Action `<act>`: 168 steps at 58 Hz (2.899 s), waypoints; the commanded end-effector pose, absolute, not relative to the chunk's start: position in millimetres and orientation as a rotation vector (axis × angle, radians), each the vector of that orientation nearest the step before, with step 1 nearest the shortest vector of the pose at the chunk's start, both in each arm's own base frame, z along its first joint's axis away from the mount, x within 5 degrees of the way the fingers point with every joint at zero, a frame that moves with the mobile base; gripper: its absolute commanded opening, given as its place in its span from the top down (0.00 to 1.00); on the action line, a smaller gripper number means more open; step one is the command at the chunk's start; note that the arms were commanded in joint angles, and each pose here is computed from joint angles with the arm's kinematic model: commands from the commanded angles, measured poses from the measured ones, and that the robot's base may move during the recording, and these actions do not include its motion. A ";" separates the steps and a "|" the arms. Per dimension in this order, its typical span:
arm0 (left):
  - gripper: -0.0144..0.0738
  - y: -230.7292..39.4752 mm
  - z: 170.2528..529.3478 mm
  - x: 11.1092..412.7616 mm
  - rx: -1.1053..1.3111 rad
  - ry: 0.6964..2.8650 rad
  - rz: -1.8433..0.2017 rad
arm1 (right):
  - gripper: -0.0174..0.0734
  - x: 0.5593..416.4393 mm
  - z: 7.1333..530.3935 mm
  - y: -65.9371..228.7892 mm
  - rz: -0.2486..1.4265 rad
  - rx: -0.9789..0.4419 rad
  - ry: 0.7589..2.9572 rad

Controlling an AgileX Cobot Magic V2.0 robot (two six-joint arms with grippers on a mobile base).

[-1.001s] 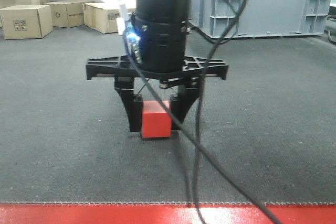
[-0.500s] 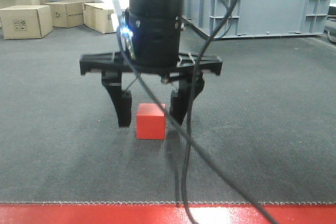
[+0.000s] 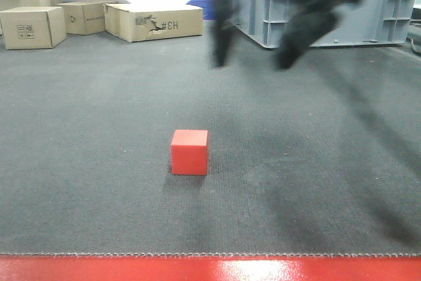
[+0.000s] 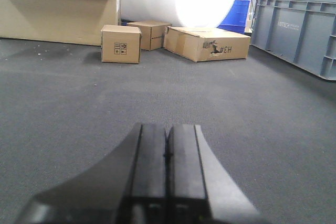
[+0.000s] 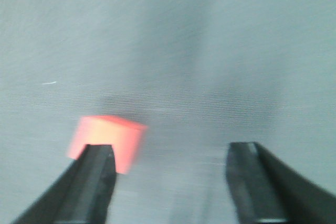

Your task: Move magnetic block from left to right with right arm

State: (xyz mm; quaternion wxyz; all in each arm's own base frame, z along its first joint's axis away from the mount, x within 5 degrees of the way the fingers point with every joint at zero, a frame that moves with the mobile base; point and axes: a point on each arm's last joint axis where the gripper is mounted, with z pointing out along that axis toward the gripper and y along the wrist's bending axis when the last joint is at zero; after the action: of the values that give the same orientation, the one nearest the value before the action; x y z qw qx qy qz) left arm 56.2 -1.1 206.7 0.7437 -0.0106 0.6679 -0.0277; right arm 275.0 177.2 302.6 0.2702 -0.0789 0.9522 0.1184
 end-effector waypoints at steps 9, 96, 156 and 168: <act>0.98 -0.1 212.3 54.7 -0.034 1.376 -0.058 | 0.58 246.0 317.8 87.4 0.209 -0.242 2.370; 0.98 -0.1 212.3 54.7 -0.034 1.376 -0.058 | 0.76 46.9 268.9 1.8 0.040 -0.017 1.356; 0.98 -0.1 212.3 54.7 -0.034 1.376 -0.058 | 0.76 53.7 213.8 0.1 0.032 0.019 1.380; 0.98 -0.1 212.3 54.7 -0.034 1.376 -0.058 | 0.76 53.7 213.8 0.1 0.032 0.019 1.380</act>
State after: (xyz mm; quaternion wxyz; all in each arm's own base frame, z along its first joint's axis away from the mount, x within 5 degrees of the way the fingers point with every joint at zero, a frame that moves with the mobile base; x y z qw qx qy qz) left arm 56.2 -1.1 206.7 0.7437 -0.0106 0.6679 -0.0277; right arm 56.6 0.9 204.4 0.7325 0.0081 0.6804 0.0201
